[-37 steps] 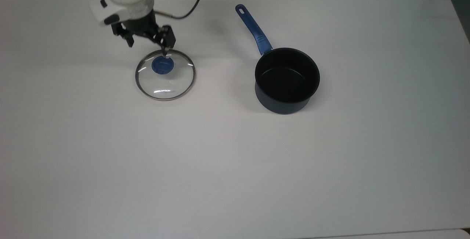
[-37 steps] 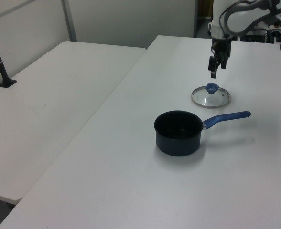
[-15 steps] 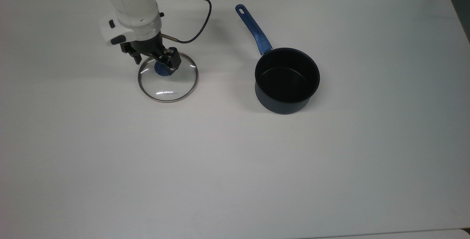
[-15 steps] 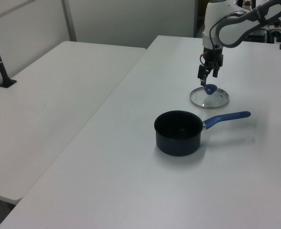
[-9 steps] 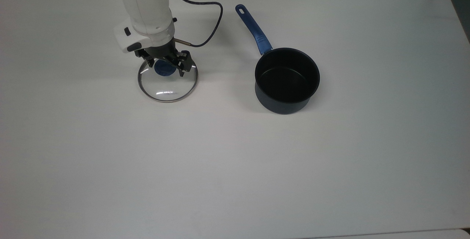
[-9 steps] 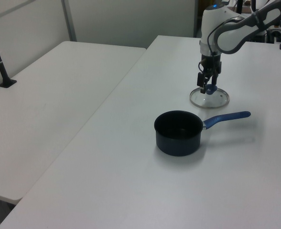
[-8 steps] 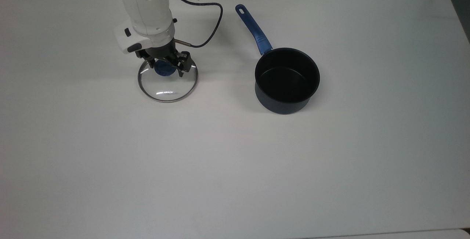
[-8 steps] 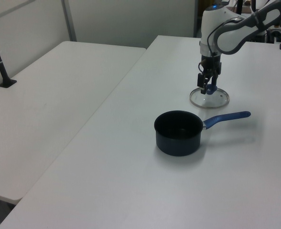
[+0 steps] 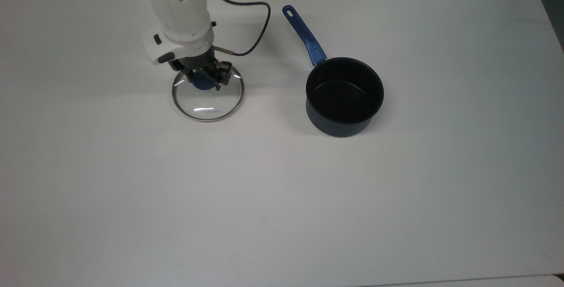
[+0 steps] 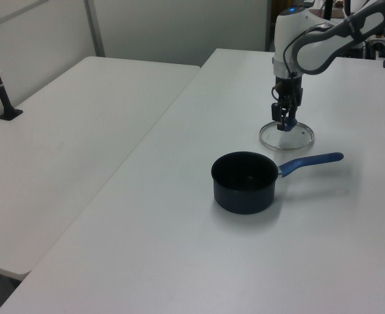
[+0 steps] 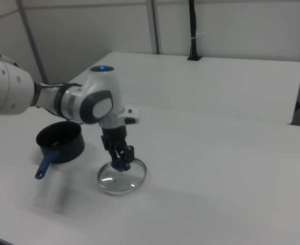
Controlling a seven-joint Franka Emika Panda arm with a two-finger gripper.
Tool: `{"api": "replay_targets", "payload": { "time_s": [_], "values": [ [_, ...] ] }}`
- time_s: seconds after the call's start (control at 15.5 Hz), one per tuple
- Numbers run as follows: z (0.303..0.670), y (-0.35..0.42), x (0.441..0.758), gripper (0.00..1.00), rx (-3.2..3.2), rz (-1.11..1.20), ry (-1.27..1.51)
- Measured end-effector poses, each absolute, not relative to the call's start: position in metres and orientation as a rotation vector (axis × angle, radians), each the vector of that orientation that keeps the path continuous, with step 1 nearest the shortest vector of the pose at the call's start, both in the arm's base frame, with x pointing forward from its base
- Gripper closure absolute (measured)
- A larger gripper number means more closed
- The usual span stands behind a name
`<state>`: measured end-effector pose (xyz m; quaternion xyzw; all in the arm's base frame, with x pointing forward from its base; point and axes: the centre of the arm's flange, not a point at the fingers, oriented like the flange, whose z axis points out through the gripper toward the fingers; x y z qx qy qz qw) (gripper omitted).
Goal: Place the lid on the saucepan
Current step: 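Lift the lid and carry it over the black saucepan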
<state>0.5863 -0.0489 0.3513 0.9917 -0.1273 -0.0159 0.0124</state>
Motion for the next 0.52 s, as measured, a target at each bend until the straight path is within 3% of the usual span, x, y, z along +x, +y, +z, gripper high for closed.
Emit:
{"api": "replay_targets", "payload": {
  "time_s": [0.13,0.39,0.52],
  "values": [
    [0.384,-0.026,0.589,0.33,3.099,-0.063,-0.339],
    [0.488,0.048,0.591,0.33,3.163,0.012,-0.245],
    [0.512,0.080,0.592,0.33,3.192,0.059,-0.235]
  ]
}}
